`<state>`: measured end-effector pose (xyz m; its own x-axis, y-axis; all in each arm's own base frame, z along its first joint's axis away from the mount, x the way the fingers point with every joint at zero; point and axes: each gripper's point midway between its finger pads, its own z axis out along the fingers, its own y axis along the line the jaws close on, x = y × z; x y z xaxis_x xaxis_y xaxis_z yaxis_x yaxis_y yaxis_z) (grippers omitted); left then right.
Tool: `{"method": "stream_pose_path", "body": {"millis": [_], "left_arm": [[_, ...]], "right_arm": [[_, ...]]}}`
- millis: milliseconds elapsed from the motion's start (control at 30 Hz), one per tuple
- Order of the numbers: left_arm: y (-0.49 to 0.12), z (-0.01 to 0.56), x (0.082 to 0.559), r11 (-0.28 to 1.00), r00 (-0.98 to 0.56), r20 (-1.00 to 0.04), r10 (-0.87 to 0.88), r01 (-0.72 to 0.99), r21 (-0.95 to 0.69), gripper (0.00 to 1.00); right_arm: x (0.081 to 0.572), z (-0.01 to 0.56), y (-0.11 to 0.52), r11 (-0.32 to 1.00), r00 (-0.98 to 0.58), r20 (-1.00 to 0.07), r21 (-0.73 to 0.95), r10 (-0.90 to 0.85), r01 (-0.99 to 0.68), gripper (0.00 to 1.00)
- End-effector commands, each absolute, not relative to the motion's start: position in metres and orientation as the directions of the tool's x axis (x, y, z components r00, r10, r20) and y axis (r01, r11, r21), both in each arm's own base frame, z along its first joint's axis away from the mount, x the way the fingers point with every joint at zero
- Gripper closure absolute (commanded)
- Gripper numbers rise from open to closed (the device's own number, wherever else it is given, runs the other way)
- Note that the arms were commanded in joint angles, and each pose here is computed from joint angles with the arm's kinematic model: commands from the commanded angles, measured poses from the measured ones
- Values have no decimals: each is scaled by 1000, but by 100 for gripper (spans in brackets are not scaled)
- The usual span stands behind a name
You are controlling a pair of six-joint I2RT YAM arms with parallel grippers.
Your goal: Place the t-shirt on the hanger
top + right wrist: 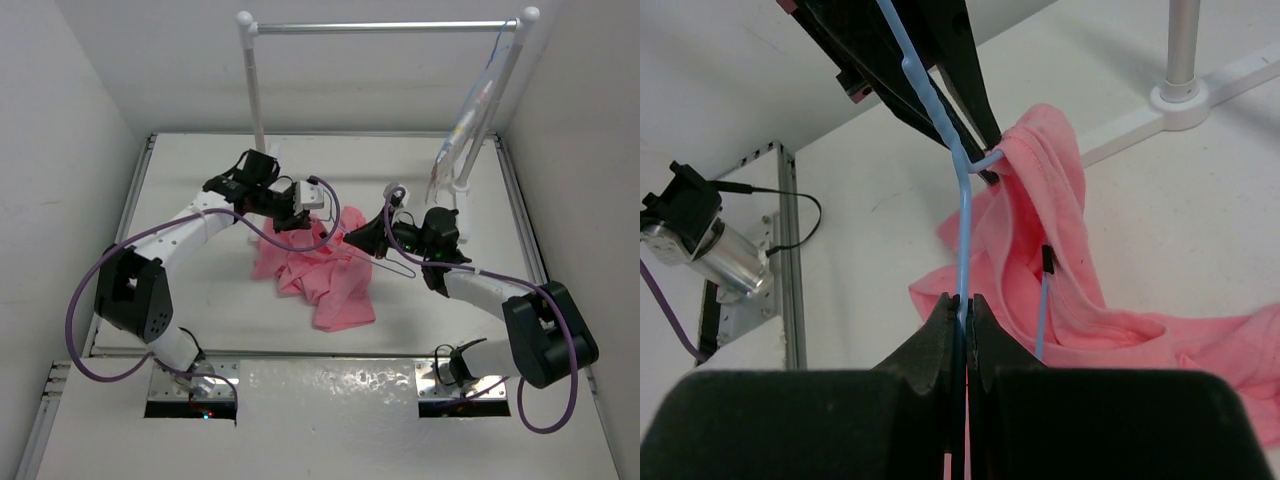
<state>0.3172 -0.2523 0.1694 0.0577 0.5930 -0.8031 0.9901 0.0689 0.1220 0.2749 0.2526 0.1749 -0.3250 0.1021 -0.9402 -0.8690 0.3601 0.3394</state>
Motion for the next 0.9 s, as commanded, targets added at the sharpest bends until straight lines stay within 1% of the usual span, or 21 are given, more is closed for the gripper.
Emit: {"method": "stream_pose_path", "body": {"millis": [0,67,200,267,433,600,767,800,867], "left_arm": [[-256,197,341,133,81,-831,551,974,183,93],[-256,201,341,137,78,-833,547,974,181,94],[-256,205,344,158,76,-840,538,969,189,99],[-255,208,343,165,77,-843,533,967,193,100],[-254,217,346,175,80,-845,528,964,201,100],[-256,208,345,142,66,-839,539,976,167,100],[-256,203,320,26,120,-837,533,987,157,99],[-257,202,316,-8,150,-836,527,985,172,99],[-257,203,313,-21,158,-837,524,985,173,99]], "right_arm": [[271,196,257,310,-233,-967,254,105,-916,100],[271,196,256,312,-231,-968,251,100,-916,100],[272,198,256,320,-214,-973,229,82,-919,100],[271,183,253,342,-241,-970,240,38,-909,100],[266,181,251,345,-236,-971,238,50,-908,100],[265,191,251,345,-209,-976,218,64,-913,100],[265,198,251,341,-199,-977,214,78,-915,100],[265,198,251,344,-198,-977,212,78,-915,100],[264,199,252,339,-198,-977,214,80,-916,100]]}}
